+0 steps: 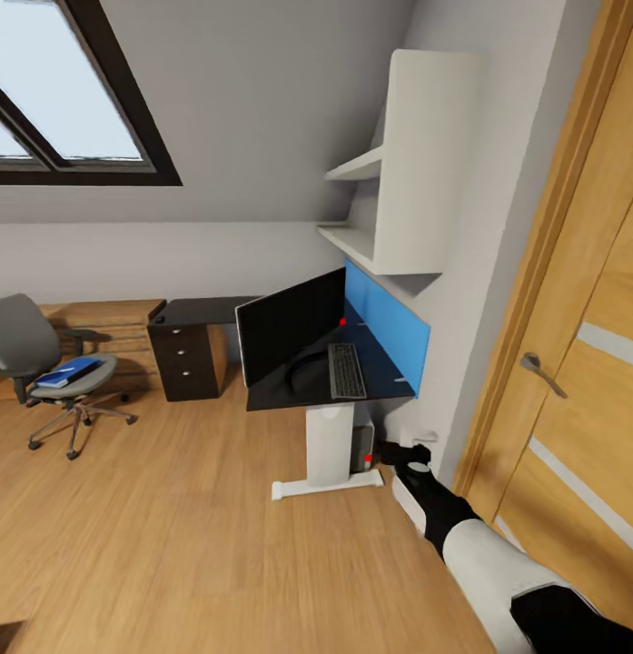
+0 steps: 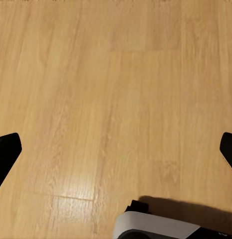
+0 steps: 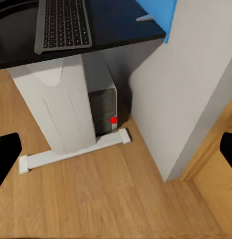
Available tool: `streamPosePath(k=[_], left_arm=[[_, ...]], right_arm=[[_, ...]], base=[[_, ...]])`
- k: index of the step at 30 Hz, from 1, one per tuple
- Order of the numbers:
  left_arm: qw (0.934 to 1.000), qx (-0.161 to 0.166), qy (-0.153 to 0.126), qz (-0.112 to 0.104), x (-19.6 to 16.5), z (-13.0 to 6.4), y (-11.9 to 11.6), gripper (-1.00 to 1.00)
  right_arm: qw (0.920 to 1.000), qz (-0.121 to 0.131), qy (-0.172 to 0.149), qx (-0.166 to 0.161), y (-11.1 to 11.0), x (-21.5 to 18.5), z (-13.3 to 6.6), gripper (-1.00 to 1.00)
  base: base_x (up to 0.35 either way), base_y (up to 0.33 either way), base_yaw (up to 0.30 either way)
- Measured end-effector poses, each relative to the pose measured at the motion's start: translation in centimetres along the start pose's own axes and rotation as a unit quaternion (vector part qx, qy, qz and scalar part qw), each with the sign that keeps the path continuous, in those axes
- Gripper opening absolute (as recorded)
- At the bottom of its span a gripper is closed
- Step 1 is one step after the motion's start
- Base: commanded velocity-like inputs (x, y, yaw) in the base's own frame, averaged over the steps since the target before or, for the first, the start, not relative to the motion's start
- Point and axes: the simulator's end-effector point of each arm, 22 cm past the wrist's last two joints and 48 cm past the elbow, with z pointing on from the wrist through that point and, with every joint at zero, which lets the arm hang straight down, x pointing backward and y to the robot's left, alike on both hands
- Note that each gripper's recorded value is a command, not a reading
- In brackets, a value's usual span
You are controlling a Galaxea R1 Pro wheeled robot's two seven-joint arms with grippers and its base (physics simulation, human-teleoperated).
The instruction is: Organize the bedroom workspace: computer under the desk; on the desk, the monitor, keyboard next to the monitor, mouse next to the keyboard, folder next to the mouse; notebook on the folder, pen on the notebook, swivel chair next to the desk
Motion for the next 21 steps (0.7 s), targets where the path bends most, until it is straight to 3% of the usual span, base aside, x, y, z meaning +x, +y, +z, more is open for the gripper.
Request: streamPosePath(k=[4,9,13,21], left_arm=[[1.0000,-0.001,0.000,0.000,0.0,0.0,0.1,1.00],[1.0000,-0.002,0.003,-0.003,0.2,0.0,0.1,1.00],[1.0000,-0.003,0.002,-0.005,0.1,0.0,0.2,1.00],[1.0000,-0.006,0.000,-0.004,0.1,0.1,0.6,1.00]], right_arm=[[0.9988,0.020,0.042,0.010,-0.8,3.0,0.3,1.00],[0.9985,0.032,0.040,0.016,-0.9,3.4,0.2,1.00],[0.9981,0.028,0.053,0.015,-0.7,3.9,0.2,1.00],[0.9942,0.007,0.107,0.003,0.2,5.1,-0.3,1.00]], base=[[0.326,0.000,0.000],[0.326,0.000,0.000],[0.326,0.000,0.000],[0.326,0.000,0.000]])
